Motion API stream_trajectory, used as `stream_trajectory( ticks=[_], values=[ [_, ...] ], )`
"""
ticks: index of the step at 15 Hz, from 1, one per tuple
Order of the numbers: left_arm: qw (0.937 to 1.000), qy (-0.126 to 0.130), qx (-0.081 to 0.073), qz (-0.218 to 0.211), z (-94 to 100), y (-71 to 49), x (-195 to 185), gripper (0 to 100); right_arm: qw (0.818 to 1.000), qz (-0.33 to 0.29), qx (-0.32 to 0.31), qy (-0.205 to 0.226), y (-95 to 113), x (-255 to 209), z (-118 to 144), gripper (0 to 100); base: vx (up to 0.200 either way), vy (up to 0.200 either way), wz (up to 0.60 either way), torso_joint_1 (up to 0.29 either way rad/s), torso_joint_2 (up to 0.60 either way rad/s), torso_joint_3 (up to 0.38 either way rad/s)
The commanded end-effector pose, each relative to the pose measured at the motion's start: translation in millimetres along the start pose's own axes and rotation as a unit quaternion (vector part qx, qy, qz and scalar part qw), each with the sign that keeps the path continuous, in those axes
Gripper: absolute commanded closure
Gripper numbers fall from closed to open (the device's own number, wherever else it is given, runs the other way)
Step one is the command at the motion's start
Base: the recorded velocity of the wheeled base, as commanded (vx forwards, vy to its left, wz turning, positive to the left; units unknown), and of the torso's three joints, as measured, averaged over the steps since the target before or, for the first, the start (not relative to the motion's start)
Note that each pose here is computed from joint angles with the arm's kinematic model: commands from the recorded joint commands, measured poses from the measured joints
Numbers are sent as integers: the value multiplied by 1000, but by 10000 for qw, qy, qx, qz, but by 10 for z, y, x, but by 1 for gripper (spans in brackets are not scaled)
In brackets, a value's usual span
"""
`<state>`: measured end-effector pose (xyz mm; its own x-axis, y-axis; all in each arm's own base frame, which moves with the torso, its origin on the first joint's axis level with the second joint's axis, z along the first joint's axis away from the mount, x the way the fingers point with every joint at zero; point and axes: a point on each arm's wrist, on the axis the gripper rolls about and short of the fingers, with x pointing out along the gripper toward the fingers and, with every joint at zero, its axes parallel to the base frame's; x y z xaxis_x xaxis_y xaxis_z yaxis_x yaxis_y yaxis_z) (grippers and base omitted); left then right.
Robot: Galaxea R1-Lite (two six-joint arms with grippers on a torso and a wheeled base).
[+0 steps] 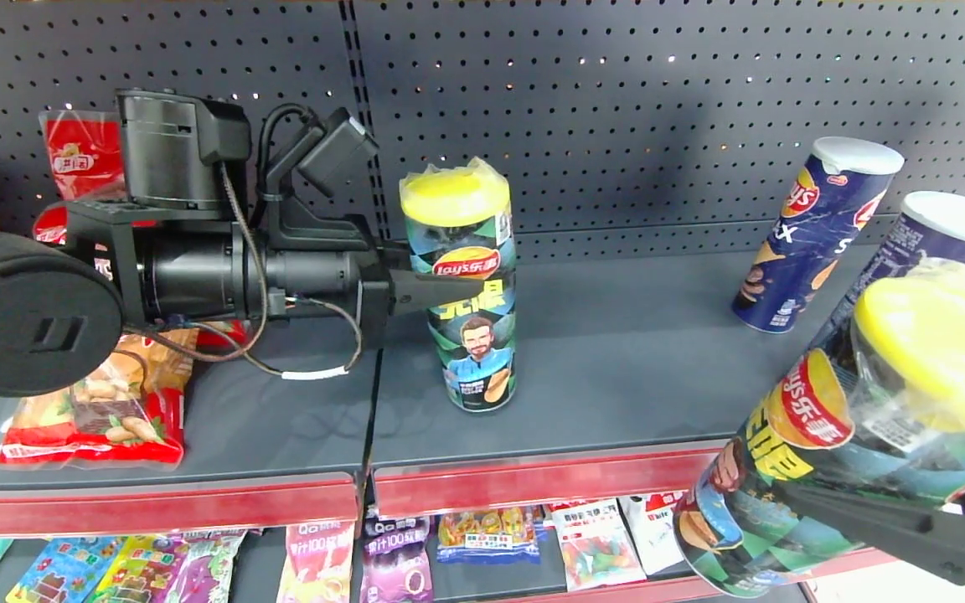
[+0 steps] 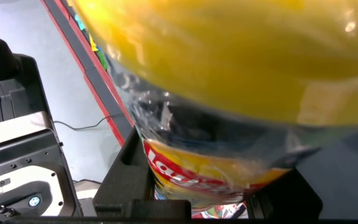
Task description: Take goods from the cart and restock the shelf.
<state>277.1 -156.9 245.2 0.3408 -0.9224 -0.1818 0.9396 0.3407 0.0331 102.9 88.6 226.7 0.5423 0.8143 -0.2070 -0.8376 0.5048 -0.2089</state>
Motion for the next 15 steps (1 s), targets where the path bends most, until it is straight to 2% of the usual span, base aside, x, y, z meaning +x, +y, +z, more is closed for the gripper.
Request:
stream_trajectory(
  ticks=[1, 6, 15],
  values=[
    [9999, -71, 44, -62, 34, -10, -15, 100, 10000, 3, -7, -9, 2, -3, 1, 100, 0, 0, 0, 0, 0, 0],
    [9996, -38, 0, -264, -15, -5, 11, 100, 10000, 9, 1, 12, 7, -5, -14, 100, 0, 0, 0, 0, 0, 0],
    [9992, 109, -129, -355, -123, -98, -3, 100, 10000, -29, 14, 13, -3, -8, -16, 100, 0, 0, 0, 0, 0, 0]
  ],
)
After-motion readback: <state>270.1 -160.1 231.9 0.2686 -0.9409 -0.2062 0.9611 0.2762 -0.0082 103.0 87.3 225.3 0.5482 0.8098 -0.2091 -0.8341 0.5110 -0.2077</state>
